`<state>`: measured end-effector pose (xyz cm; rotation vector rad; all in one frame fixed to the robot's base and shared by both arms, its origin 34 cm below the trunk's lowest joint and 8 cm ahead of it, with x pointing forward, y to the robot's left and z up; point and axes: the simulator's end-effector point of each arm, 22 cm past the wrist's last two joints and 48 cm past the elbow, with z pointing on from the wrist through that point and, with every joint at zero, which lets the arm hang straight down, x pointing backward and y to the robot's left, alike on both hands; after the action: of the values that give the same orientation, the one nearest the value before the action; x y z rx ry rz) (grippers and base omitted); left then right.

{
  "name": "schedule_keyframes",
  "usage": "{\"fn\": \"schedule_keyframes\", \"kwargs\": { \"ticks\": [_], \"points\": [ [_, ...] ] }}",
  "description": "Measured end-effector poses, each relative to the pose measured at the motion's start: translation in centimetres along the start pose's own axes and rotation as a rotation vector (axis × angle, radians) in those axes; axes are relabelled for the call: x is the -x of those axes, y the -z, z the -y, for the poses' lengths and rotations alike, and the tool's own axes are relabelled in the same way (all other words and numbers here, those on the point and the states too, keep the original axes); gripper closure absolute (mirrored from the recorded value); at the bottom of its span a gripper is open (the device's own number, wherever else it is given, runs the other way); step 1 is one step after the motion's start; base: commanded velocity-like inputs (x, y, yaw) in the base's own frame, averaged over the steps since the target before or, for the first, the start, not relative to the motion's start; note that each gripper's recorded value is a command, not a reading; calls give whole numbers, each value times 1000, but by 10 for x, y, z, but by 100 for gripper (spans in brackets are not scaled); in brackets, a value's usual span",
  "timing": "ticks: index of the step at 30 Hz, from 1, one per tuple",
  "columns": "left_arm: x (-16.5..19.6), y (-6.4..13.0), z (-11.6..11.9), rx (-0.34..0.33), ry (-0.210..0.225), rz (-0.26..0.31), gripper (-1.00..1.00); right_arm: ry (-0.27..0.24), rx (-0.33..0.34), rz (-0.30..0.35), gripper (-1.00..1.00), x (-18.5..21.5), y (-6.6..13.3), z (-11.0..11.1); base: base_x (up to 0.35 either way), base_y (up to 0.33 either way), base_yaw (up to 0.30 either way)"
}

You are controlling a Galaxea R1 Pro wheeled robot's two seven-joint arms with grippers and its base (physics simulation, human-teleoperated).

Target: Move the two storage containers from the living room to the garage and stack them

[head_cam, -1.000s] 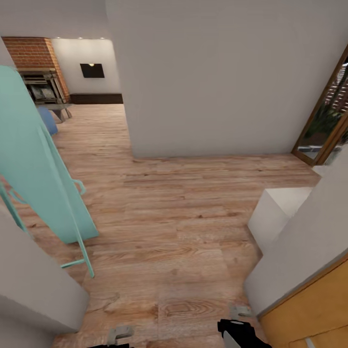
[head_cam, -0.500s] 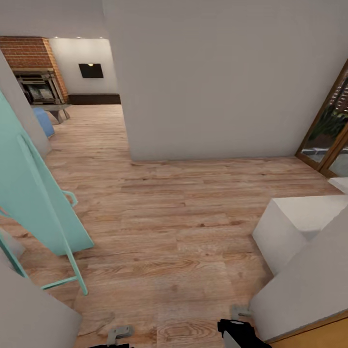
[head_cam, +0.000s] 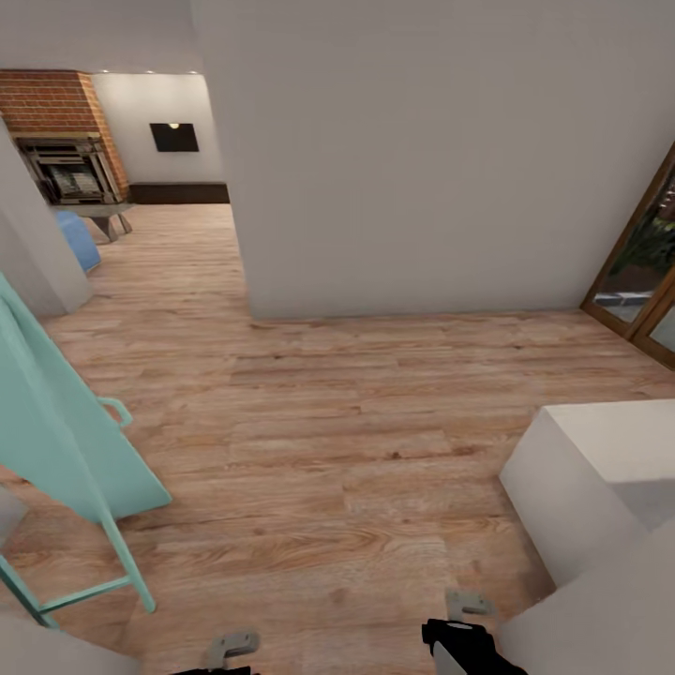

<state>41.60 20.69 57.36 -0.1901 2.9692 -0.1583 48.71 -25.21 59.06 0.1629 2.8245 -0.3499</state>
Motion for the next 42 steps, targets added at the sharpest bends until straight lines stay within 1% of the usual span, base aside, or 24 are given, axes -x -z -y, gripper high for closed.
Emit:
{"fn": "schedule_keyframes", "kwargs": {
  "ticks": [34,42],
  "points": [
    [0,0,0,0,0,0,-100,0,0,0,-100,0,0,0,326,0,0],
    [0,0,0,0,0,0,-100,0,0,0,-100,0,0,0,326,0,60]
  ]
}}
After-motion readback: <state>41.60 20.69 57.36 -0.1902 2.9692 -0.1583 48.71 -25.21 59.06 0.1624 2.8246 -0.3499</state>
